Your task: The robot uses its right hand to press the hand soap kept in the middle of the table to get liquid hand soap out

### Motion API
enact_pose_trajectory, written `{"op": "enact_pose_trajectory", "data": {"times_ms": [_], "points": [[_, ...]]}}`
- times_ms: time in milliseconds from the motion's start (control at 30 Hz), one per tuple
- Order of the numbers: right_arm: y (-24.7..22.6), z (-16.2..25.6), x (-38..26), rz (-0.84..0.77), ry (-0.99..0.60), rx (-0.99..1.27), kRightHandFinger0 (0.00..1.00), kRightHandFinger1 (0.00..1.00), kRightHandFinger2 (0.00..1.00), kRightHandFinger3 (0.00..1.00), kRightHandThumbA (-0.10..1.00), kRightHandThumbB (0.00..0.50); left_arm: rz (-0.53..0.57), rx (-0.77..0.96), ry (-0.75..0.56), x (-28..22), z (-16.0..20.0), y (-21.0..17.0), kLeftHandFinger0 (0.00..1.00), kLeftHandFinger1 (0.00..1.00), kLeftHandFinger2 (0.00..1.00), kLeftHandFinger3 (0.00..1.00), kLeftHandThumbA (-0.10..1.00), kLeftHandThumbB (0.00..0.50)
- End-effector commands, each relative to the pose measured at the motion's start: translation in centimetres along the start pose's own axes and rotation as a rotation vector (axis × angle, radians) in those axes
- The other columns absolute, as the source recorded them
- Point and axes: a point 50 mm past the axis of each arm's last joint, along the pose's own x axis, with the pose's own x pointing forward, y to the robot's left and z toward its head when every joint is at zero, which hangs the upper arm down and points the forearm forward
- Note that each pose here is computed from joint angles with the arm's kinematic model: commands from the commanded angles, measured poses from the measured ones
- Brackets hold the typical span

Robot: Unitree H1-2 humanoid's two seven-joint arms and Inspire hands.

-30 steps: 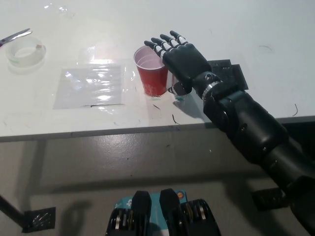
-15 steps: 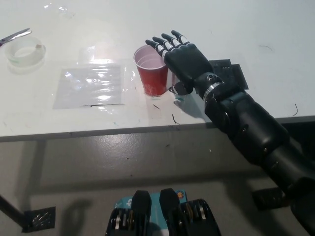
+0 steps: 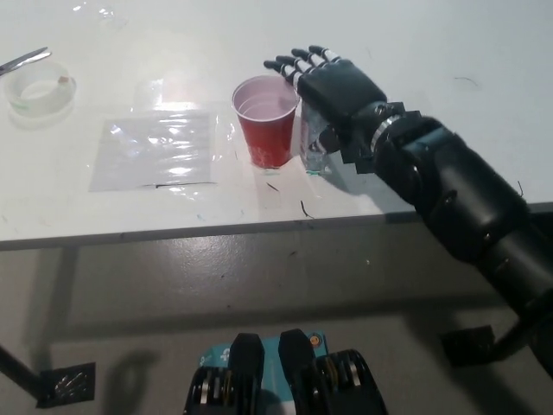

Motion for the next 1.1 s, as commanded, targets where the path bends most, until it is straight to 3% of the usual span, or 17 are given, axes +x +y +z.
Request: {"op": "enact_pose_trajectory", "data": {"times_ms": [0,200,233,333,467,500,533,700,967,1000,1067], "points": [[-6.0,0.5,1.2,-0.048,-0.042,-0.028,1.00,1.00,1.00,1.00,1.00,0.500,-0.007,0.025,-0.035,0.1,0.8,0.9,0.27,0.41,0.49,0.59,0.83,0.091],[-8.8,1.2,1.1,-0.090,-0.068,-0.003,1.00,1.00,1.00,1.00,1.00,0.500,-0.004,0.038,-0.029,-0.3,0.8,0.8,0.27,0.40,0.48,0.59,0.84,0.068],[-9.3,1.0,0.9,-0.095,-0.069,0.002,1.00,1.00,1.00,1.00,1.00,0.499,-0.002,0.040,-0.035,-0.3,0.7,0.8,0.26,0.39,0.48,0.59,0.84,0.037],[-9.8,0.3,0.0,-0.117,-0.069,0.023,1.00,1.00,1.00,1.00,1.00,0.494,-0.004,0.040,-0.022,-0.5,0.6,0.8,0.26,0.39,0.48,0.59,0.84,0.055],[-10.3,-0.8,-1.1,-0.137,-0.051,0.027,1.00,1.00,1.00,1.00,1.00,0.493,-0.005,0.035,-0.029,-0.7,0.6,0.8,0.25,0.39,0.47,0.59,0.83,0.032],[-10.6,-1.8,-2.5,-0.148,-0.043,0.042,1.00,1.00,1.00,1.00,1.00,0.442,-0.003,0.030,-0.025,-0.7,0.5,0.9,0.25,0.39,0.47,0.59,0.82,0.032],[-10.7,-2.0,-2.8,-0.148,-0.038,0.045,1.00,1.00,1.00,1.00,1.00,0.440,-0.002,0.031,-0.024,-0.8,0.4,1.0,0.25,0.39,0.47,0.59,0.82,0.029],[-11.3,-3.6,-5.8,-0.171,-0.003,0.079,1.00,1.00,1.00,1.00,1.00,0.407,0.003,0.035,-0.020,-1.1,0.2,1.1,0.26,0.40,0.49,0.60,0.83,0.067],[-10.3,-6.1,-11.7,-0.222,0.076,0.201,1.00,1.00,1.00,1.00,1.00,0.440,0.017,0.031,-0.010,-1.2,0.0,1.4,0.26,0.40,0.48,0.59,0.82,0.070],[-9.9,-6.3,-13.1,-0.242,0.092,0.234,1.00,1.00,1.00,1.00,1.00,0.403,0.018,0.039,-0.007,-1.2,0.0,1.4,0.26,0.40,0.48,0.59,0.84,0.070],[-9.0,-6.7,-14.8,-0.263,0.117,0.275,1.00,1.00,1.00,1.00,1.00,0.383,0.015,0.045,-0.014,-1.3,0.1,1.3,0.25,0.39,0.48,0.59,0.85,0.081]]}}
